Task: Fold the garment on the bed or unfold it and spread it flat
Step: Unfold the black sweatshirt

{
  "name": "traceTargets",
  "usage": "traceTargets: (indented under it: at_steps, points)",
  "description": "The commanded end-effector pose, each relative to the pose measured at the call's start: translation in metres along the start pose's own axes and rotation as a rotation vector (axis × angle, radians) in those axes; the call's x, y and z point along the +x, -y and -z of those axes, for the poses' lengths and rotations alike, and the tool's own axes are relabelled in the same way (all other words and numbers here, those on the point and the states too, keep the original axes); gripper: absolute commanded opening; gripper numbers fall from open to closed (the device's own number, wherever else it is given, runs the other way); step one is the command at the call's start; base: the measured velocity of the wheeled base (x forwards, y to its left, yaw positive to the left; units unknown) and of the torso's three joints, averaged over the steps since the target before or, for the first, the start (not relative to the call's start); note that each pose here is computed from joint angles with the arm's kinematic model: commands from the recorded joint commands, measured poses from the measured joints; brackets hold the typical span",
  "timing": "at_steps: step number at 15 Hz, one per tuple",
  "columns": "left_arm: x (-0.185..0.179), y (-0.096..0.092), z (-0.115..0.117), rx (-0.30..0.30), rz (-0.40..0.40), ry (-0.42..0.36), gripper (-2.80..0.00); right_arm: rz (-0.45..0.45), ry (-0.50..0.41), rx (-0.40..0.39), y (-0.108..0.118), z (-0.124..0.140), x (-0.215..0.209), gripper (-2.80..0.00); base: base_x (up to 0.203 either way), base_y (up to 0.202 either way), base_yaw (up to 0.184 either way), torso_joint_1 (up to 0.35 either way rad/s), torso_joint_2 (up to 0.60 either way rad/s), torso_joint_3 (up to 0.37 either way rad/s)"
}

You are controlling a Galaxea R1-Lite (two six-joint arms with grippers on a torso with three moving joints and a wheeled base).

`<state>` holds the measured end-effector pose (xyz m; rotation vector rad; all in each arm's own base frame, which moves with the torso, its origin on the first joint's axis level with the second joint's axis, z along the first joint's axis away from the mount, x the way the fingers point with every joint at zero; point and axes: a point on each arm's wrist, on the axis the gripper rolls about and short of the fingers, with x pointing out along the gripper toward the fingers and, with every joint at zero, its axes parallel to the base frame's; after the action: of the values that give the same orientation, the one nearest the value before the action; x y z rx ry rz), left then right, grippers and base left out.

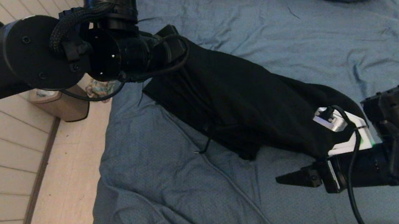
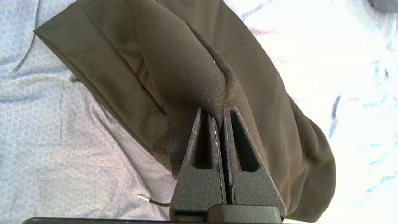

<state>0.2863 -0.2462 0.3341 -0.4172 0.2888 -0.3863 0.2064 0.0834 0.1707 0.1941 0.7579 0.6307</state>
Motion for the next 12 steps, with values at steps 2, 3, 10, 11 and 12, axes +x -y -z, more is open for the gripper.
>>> traceTargets:
  at_steps: [2,3,10,11,12]
  points:
    - [0.003,-0.001,0.003,-0.003,-0.008,-0.009,-2.80,0.121,0.044,-0.018,0.002,-0.008,0.000,0.00,0.000,0.000,0.000,0.000,0.00,0.000]
    - [0.004,-0.001,0.003,-0.003,-0.008,-0.007,-2.80,0.203,0.073,-0.061,0.001,-0.009,-0.003,0.00,0.000,0.000,0.000,0.000,0.00,0.000]
    - [0.026,-0.001,0.011,0.000,-0.079,0.057,-2.80,0.292,0.261,-0.336,-0.046,-0.022,0.035,0.00,0.000,0.000,0.000,0.000,0.00,0.000]
    - [0.027,-0.001,0.012,0.000,-0.083,0.058,-2.80,0.315,0.278,-0.386,-0.053,-0.025,0.042,0.00,0.000,0.000,0.000,0.000,0.00,0.000]
    - [0.027,-0.001,0.012,-0.005,-0.084,0.060,-2.80,0.339,0.289,-0.441,-0.059,-0.027,0.048,0.00,0.000,0.000,0.000,0.000,0.00,0.000]
